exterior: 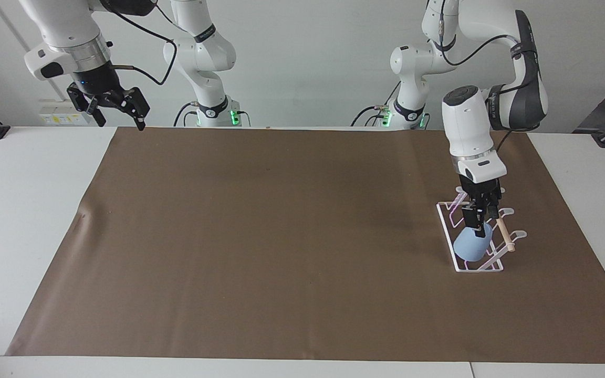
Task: Hang cup on cup holder
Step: 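Lower the cup onto the rack peg with the left gripper, then open the left gripper and draw it back from the cup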
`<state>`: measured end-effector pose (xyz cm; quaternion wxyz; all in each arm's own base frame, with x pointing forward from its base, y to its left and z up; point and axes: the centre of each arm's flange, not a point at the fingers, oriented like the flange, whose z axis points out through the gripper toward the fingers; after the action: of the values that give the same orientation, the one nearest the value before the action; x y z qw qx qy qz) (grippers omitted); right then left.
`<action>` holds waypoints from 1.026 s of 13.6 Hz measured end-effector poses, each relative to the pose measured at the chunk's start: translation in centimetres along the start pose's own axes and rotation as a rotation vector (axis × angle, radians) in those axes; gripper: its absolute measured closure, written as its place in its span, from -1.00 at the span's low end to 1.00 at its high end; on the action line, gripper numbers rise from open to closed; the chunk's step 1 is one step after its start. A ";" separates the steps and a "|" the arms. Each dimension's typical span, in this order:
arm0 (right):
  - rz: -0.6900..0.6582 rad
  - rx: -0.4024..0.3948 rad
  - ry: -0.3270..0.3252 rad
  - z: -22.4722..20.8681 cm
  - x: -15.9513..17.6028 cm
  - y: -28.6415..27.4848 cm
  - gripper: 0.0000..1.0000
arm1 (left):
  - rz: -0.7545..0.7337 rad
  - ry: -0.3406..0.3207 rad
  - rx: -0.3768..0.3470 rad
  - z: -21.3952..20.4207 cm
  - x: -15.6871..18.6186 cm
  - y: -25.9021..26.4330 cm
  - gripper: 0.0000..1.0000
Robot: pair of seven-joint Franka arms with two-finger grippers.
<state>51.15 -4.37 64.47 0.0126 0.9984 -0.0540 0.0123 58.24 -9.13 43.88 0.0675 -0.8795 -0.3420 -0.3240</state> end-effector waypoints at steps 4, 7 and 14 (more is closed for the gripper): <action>0.000 0.001 0.014 -0.7 -0.4 0.0 -1.00 | 0.033 0.018 -0.013 -0.7 0.9 0.4 -0.78; -0.001 0.001 0.029 -1.5 -0.9 0.0 -1.00 | 0.102 0.039 -0.027 -1.7 1.9 0.8 -0.93; 0.031 0.000 0.007 -0.3 1.3 0.1 -1.00 | 0.123 0.016 -0.052 -5.1 3.0 1.1 -1.00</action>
<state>52.46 -4.64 64.83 0.0128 0.9974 -0.0694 0.0157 57.94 -10.03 49.86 0.0674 -0.8976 -0.2784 -0.3350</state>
